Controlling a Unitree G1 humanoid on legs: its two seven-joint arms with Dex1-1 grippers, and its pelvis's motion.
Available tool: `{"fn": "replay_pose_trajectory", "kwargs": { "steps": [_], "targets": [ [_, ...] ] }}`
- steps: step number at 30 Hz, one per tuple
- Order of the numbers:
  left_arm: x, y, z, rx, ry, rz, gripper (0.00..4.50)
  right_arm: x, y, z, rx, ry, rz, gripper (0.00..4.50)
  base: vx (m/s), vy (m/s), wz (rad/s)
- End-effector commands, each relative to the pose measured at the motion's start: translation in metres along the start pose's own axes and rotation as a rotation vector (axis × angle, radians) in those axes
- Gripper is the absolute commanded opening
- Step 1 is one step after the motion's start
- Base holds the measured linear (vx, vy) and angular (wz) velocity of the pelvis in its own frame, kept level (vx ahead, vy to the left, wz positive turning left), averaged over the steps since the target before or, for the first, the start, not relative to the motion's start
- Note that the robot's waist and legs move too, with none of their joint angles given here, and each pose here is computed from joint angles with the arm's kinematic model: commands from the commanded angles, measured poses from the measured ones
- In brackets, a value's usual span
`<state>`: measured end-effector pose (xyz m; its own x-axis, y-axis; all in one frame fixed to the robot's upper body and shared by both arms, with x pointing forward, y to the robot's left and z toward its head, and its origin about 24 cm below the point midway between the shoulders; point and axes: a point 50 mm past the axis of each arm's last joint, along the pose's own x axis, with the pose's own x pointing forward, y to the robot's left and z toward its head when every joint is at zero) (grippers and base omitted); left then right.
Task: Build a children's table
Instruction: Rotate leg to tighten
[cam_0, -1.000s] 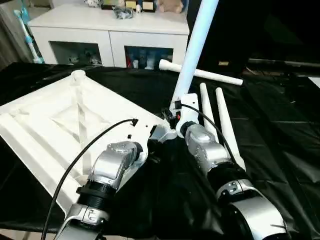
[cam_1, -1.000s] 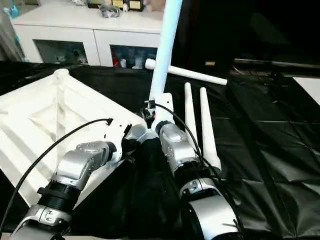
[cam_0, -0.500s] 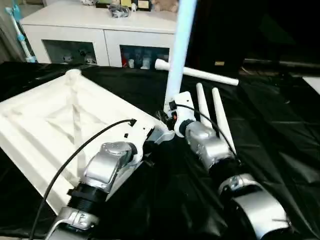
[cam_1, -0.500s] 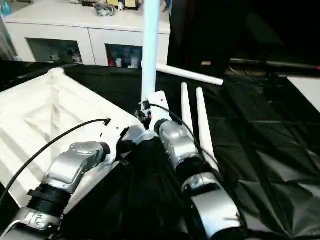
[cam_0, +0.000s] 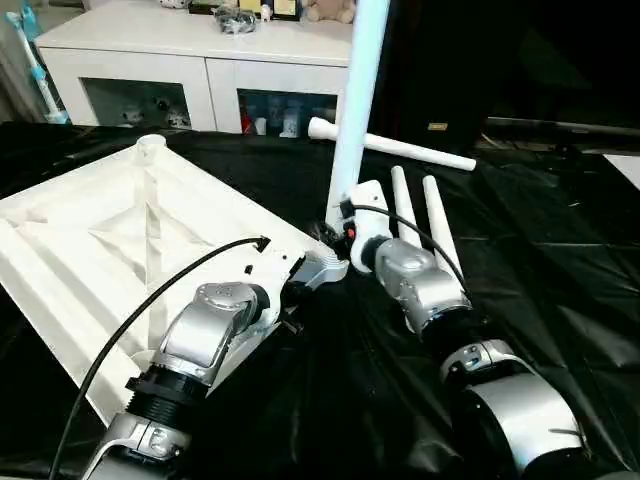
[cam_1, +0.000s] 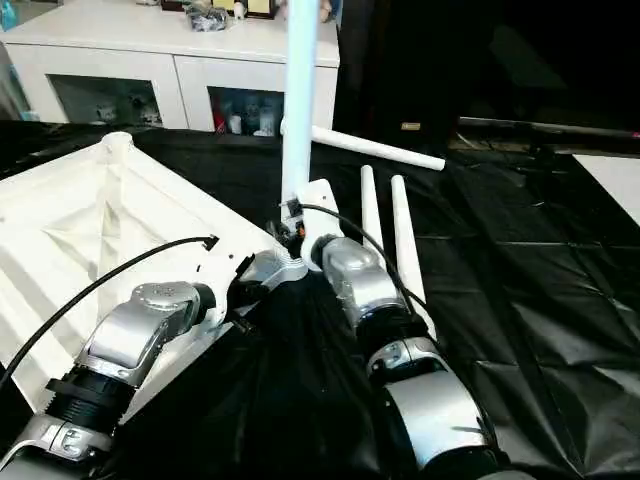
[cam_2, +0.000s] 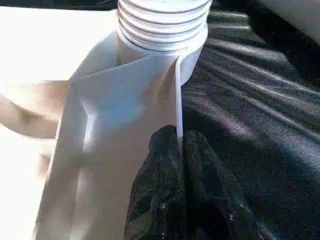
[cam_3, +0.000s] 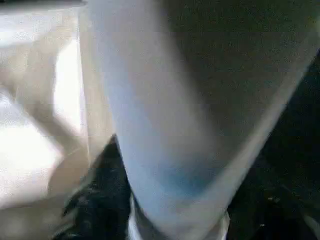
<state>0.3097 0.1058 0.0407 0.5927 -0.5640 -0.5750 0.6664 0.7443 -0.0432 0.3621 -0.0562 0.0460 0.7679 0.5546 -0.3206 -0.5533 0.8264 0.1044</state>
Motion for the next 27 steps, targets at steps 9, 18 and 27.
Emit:
{"fn": "replay_pose_trajectory", "kwargs": {
  "steps": [9,18,27],
  "targets": [
    [0.003,-0.002,0.007,0.018,-0.028,-0.042,0.00,-0.004,0.017,-0.051,0.078,0.195,0.120,3.47,0.000,0.000,0.00],
    [-0.002,0.003,0.006,0.174,-0.036,-0.052,0.00,-0.014,0.002,-0.034,-0.075,0.097,0.180,4.18,0.000,0.000,0.00],
    [-0.020,0.006,-0.007,0.293,-0.040,-0.218,0.00,-0.050,-0.008,-0.016,-0.234,-0.061,0.446,4.35,0.000,0.000,0.00]
  ]
}}
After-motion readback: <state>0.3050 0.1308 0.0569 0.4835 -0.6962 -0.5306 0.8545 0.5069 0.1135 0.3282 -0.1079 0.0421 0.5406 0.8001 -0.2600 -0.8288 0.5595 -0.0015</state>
